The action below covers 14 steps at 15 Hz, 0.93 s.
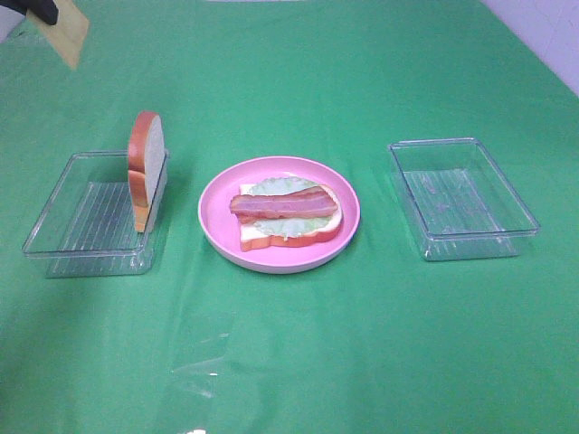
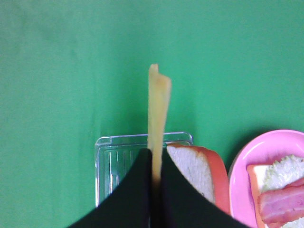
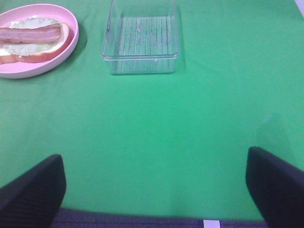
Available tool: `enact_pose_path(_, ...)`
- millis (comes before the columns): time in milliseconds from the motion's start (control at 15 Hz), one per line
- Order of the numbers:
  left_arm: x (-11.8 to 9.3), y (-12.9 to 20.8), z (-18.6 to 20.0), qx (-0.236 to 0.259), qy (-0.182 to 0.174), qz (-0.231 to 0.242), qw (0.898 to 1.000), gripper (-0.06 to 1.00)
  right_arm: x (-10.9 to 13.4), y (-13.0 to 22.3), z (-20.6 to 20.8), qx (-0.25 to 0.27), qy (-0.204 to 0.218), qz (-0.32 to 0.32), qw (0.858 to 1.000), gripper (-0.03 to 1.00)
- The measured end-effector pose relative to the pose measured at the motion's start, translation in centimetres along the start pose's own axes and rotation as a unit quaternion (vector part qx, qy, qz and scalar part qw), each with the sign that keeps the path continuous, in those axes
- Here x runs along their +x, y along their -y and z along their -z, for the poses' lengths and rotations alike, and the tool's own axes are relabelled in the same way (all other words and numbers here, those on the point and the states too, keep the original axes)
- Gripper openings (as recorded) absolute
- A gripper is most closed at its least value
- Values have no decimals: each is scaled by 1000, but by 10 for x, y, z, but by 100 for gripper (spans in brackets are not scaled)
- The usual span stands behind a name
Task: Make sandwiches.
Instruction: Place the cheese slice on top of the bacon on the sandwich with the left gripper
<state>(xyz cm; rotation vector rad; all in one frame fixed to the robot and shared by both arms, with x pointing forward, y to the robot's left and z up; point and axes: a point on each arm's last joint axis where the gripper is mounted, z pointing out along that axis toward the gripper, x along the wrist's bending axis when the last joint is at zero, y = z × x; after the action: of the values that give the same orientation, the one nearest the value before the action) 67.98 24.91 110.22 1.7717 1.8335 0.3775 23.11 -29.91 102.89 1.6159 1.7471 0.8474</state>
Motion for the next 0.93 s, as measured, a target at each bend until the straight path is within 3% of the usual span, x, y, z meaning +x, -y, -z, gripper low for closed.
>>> enact_pose_path(267,-27,6,-2,9,17,-25,1000,0,0,0,0,0,0,0,1000,98)
enact_pose_path(600,-68,11,-3,-18,49,-47,997,0,0,0,0,0,0,0,1000,98)
enact_pose_path(733,-90,14,-3,-33,73,-59,995,0,0,0,0,0,0,0,1000,98)
enact_pose_path(933,-123,20,-2,-46,143,-37,988,0,0,0,0,0,0,0,1000,98)
